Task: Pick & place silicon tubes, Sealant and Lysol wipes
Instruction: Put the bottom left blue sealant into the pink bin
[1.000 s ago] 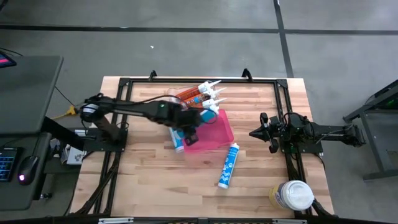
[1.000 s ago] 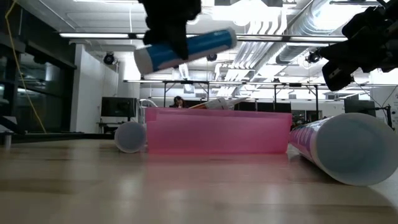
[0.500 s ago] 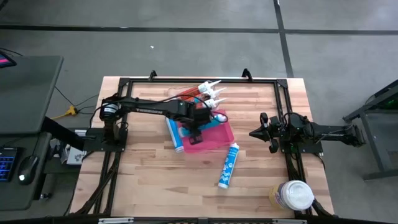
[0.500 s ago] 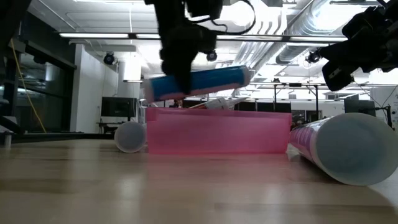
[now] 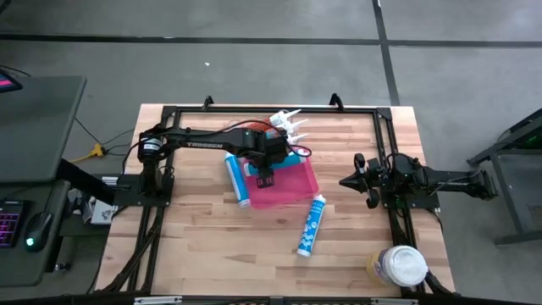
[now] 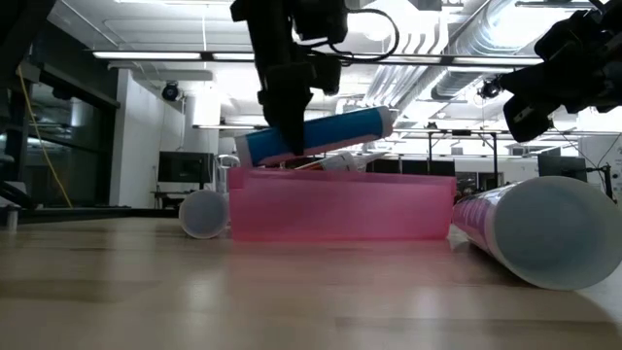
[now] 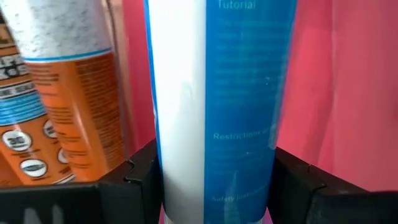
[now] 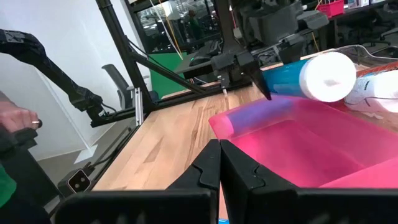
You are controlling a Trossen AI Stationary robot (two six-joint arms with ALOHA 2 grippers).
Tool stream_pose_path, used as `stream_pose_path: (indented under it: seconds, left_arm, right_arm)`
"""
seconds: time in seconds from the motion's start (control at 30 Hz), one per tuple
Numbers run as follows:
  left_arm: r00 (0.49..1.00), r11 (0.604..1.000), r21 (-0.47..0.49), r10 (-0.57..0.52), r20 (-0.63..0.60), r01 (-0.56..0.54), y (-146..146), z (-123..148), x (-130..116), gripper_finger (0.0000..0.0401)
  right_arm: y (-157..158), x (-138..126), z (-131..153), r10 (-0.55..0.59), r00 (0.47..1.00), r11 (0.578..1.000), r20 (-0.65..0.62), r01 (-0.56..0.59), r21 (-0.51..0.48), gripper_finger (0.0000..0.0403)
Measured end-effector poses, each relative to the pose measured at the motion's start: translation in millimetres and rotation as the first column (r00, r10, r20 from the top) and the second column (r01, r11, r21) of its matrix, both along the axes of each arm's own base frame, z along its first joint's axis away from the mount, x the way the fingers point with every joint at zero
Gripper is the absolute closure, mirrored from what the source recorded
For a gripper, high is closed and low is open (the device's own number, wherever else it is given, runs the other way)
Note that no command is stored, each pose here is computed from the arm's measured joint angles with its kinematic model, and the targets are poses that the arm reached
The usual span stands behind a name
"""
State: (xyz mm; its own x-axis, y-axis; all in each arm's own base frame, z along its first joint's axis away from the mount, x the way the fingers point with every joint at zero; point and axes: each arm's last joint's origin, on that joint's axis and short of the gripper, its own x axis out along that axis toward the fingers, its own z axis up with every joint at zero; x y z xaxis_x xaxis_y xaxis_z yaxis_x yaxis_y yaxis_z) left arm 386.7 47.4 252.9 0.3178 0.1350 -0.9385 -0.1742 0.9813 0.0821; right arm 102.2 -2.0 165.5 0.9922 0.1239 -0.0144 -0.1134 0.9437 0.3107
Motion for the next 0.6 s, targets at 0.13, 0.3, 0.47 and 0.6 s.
stream_pose_path:
  seconds: [0.13, 0.3, 0.47, 0.6]
  left_arm:
    - [1.000, 1.000, -0.016, -0.006, -0.014, 0.006, -1, -6, 3, 0.0207]
    - [0.997, 0.996, -0.082, -0.029, -0.068, 0.024, -5, -28, 10, 0.0207]
    - [0.999, 0.999, -0.054, 0.001, -0.052, -0.004, -4, -29, 13, 0.0207]
    - [0.998, 0.999, -0.045, 0.017, -0.057, -0.019, -3, -31, 13, 0.0207]
  right_arm:
    - [0, 0, 0, 0.000, 1.000, 1.000, 0.000, 0.000, 0.000, 0.0402]
    - [0, 0, 0, 0.000, 1.000, 1.000, 0.001, 0.000, 0.000, 0.0402]
    - [0, 0, 0, 0.000, 1.000, 1.000, -0.002, 0.000, 0.000, 0.0402]
    - [0, 0, 0, -0.001, 1.000, 1.000, -0.003, 0.001, 0.000, 0.0402]
